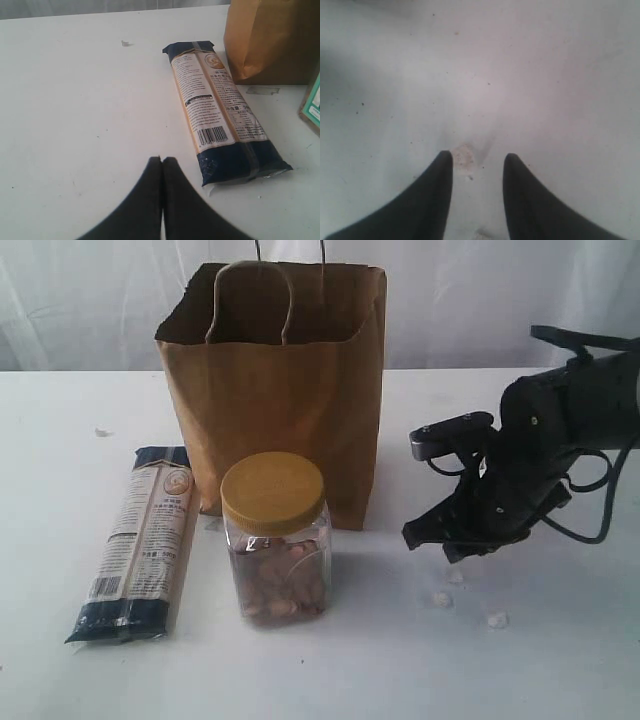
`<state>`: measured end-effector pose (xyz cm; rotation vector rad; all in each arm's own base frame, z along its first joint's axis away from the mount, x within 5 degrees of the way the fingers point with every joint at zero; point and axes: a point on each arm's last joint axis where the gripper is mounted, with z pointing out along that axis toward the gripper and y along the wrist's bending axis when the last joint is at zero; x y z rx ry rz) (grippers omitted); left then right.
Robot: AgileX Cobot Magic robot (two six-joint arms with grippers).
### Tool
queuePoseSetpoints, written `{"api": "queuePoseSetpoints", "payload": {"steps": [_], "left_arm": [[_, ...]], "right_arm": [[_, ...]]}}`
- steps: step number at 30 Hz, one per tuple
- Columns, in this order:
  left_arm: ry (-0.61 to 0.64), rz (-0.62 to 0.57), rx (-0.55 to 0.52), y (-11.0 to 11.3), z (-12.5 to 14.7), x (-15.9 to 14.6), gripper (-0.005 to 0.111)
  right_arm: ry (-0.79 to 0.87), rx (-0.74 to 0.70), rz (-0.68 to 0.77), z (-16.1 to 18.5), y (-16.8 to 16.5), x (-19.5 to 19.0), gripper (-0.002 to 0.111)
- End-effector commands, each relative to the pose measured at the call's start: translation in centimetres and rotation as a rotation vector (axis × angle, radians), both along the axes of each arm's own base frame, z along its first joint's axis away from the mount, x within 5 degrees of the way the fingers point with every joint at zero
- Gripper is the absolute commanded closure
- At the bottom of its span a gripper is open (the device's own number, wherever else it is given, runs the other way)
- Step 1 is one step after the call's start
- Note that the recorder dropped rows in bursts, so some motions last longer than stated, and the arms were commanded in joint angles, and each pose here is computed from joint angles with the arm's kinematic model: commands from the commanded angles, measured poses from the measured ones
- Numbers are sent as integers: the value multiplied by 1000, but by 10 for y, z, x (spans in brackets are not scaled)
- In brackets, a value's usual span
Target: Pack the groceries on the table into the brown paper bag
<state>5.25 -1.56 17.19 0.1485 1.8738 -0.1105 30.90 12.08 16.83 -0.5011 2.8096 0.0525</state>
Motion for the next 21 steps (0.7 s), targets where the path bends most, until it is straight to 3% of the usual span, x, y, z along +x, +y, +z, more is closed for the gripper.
{"api": "queuePoseSetpoints", "payload": {"steps": [1,21], "left_arm": [[0,3,-12,0,-1,0,107],[0,3,-12,0,-1,0,107]], "right_arm": [[28,14,21,-6,2,-1,74],[61,1,21,-25,4,2,77]]}}
